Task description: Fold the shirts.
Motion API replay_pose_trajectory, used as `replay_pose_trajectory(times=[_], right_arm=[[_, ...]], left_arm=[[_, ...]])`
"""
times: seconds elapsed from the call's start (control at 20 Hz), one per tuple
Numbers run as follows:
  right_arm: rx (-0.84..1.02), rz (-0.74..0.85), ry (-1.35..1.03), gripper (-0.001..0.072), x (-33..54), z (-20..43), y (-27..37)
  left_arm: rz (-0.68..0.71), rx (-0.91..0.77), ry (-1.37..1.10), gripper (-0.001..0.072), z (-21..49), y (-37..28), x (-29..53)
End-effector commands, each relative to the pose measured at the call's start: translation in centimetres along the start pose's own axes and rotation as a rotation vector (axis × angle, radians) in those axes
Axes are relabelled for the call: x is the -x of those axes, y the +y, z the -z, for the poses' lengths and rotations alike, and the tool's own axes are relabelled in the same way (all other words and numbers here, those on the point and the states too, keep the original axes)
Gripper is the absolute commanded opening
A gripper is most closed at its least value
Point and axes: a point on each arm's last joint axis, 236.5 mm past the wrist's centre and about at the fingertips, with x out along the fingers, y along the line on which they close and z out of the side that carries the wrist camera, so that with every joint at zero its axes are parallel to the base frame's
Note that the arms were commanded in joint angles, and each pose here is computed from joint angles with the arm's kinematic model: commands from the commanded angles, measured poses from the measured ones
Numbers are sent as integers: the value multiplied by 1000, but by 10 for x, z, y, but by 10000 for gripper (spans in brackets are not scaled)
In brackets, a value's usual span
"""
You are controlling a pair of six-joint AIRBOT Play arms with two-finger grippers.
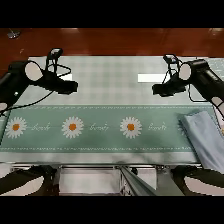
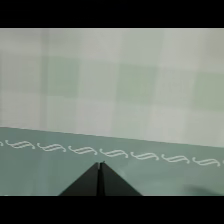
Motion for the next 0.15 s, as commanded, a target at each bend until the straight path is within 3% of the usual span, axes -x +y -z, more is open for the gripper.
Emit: replay_pose_trajectory(times=[0.0, 0.1], right_arm=[[1, 3, 2, 33, 0, 1, 0], [1, 3, 2, 33, 0, 1, 0]], left_arm=[[-2, 1, 4, 26, 1, 1, -1], [-2, 1, 4, 26, 1, 1, -1]])
